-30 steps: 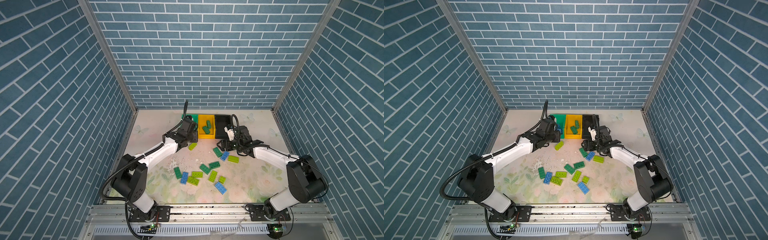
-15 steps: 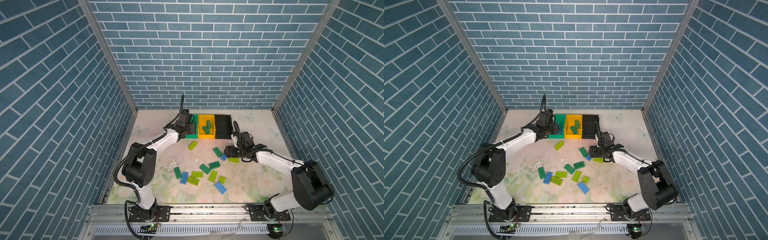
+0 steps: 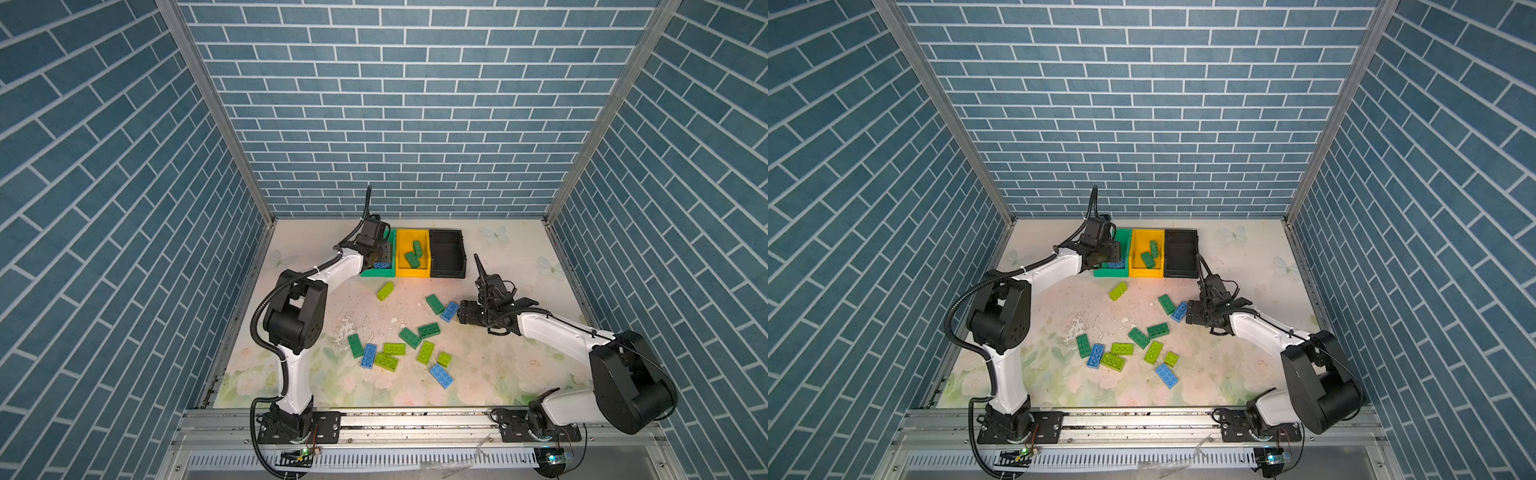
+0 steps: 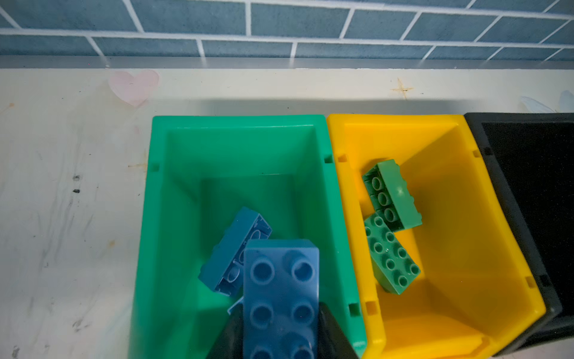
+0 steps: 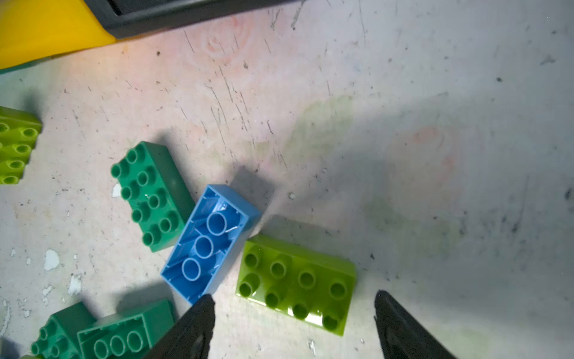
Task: Sort the legos into containers by color
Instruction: 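Drop blue brick in green bin with left while right grasps lime brick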
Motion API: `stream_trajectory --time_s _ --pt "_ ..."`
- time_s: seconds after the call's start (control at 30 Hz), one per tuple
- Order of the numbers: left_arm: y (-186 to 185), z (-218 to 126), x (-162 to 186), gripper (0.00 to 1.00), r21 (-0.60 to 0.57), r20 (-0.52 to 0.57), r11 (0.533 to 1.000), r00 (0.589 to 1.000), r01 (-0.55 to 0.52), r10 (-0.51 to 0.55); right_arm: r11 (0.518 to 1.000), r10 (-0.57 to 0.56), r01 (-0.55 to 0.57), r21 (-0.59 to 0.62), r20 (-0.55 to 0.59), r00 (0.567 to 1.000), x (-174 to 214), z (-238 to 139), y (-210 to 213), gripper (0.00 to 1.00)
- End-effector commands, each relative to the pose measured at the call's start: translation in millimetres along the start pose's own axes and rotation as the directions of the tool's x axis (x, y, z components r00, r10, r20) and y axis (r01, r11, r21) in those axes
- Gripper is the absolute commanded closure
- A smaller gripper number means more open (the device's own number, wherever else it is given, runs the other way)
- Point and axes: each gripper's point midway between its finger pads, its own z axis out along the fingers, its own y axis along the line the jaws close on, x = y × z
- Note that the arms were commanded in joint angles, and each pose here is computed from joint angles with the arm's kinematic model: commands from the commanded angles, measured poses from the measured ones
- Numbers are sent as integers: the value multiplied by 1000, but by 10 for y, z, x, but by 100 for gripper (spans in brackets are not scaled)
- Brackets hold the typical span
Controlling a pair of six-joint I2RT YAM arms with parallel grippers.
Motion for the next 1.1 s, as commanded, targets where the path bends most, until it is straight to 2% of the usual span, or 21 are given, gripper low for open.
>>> stream_trajectory --time_s 0.0,0.17,0.37,0.5,1.07 --pt "15 46 -119 74 -1 15 1000 1000 -10 10 997 79 -79 13 22 997 -5 -49 -50 19" --pt "23 91 -145 69 -7 11 1000 1000 -7 7 994 109 -109 17 15 994 40 -24 -67 19" --pt "15 71 -132 46 -4 3 1000 1000 -10 10 993 116 -116 4 5 993 58 38 -28 20" --pt "14 19 -118 40 1 -2 1000 1000 -19 19 995 97 -97 17 -6 995 81 101 7 20" --pt "-27 -333 -24 36 18 17 1000 1000 -24 24 993 59 -60 103 10 998 46 205 -1 23"
